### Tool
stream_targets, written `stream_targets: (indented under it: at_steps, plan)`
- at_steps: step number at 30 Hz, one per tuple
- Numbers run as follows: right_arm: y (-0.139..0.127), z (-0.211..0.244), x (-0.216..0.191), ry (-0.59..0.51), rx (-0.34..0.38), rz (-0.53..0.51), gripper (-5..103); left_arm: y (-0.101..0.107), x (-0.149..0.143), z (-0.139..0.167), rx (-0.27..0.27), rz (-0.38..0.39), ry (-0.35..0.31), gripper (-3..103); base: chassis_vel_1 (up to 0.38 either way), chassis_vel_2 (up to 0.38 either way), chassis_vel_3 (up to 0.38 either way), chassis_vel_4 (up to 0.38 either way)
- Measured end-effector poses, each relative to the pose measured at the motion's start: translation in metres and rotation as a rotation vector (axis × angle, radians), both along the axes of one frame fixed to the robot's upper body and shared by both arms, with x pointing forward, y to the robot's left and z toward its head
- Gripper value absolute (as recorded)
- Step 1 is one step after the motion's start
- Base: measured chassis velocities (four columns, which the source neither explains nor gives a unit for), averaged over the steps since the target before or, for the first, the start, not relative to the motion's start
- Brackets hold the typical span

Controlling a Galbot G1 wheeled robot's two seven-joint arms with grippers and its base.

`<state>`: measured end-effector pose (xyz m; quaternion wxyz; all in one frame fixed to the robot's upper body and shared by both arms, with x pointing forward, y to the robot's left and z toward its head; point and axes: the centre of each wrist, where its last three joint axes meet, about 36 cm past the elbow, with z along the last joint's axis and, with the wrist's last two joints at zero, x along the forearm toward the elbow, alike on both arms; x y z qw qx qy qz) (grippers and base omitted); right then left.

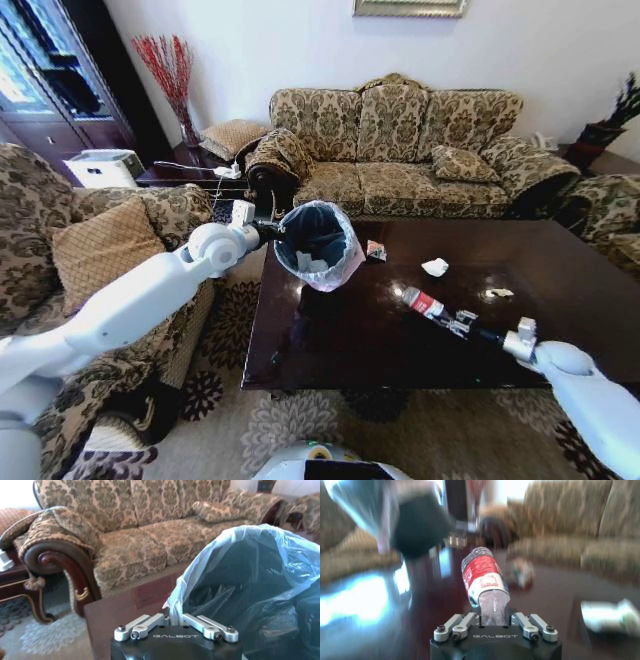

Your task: Move to the front of the table and place the trash on the table into the trash bin.

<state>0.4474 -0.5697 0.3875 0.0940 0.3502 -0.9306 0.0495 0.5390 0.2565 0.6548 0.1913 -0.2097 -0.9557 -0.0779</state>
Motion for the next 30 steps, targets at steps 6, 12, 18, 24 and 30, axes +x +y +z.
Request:
stream_targets:
  at_steps: [6, 12, 18, 24, 30]
  plan:
    - [0.075, 0.069, 0.009, -0.217, 0.167, 0.039, 13, 0.005, 0.008, 0.007, -0.017, 0.014, 0.046, 0, 0.0, 0.0, 0.0, 0.0]
    - [0.238, 0.159, 0.011, -0.417, 0.384, 0.149, 3, -0.01, 0.008, -0.004, -0.028, -0.006, 0.112, 0, 0.0, 0.0, 0.0, 0.0]
    - [0.305, 0.185, 0.012, -0.44, 0.478, 0.199, 3, -0.025, 0.005, -0.005, -0.002, -0.045, 0.124, 0, 0.0, 0.0, 0.0, 0.0]
    - [0.34, 0.178, 0.013, -0.414, 0.513, 0.228, 3, -0.038, 0.002, -0.004, 0.016, -0.081, 0.12, 0, 0.0, 0.0, 0.0, 0.0]
    - [0.347, 0.146, 0.022, -0.415, 0.461, 0.201, 3, -0.053, 0.001, 0.001, 0.023, -0.115, 0.106, 0, 0.0, 0.0, 0.0, 0.0]
